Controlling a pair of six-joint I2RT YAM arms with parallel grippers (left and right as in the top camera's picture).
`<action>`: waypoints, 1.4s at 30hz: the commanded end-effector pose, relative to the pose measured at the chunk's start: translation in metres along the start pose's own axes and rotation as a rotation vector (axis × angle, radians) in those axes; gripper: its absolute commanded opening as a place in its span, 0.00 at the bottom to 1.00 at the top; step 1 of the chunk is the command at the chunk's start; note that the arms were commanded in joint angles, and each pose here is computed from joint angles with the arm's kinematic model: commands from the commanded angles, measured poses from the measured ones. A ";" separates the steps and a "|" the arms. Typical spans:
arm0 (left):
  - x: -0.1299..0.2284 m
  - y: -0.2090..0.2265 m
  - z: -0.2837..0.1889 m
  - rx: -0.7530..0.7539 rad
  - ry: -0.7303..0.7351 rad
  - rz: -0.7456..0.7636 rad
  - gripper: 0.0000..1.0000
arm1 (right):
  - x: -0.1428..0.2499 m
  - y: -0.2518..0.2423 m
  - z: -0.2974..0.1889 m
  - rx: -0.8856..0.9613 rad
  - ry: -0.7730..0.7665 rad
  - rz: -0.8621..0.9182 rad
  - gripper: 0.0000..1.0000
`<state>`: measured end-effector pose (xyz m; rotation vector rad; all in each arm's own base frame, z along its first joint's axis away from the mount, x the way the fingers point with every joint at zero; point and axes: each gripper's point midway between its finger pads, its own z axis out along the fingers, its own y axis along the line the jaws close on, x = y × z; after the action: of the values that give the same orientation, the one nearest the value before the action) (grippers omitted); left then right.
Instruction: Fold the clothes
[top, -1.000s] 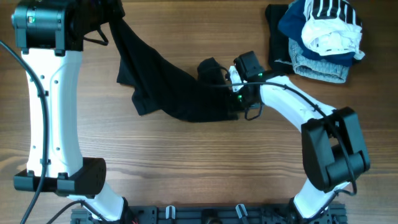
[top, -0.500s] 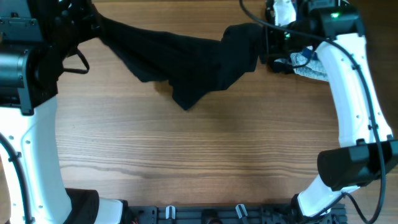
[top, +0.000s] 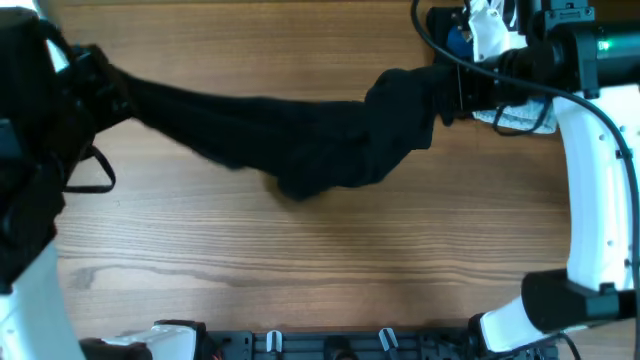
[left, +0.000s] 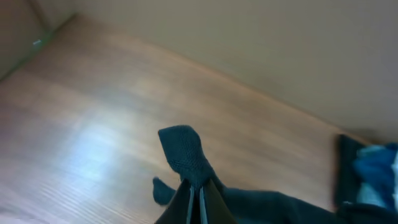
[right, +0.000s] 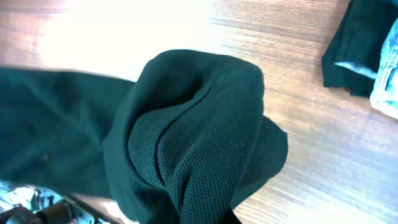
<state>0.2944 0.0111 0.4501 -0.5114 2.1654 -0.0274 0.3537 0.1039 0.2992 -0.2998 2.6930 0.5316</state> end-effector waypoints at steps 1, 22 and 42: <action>0.003 0.014 0.044 -0.184 0.055 -0.004 0.04 | -0.009 -0.030 0.061 0.021 0.111 0.021 0.04; 0.089 -0.008 0.247 -0.336 0.484 0.065 0.04 | -0.002 -0.007 0.164 -0.211 0.312 0.011 0.47; 0.068 0.051 0.257 -0.374 0.483 -0.100 0.04 | 0.153 0.103 0.253 0.123 0.521 -0.381 0.85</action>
<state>0.4396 0.0701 0.2226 -0.8720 2.6727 0.2407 0.2717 0.2845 0.0723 -1.0204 3.0384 0.3206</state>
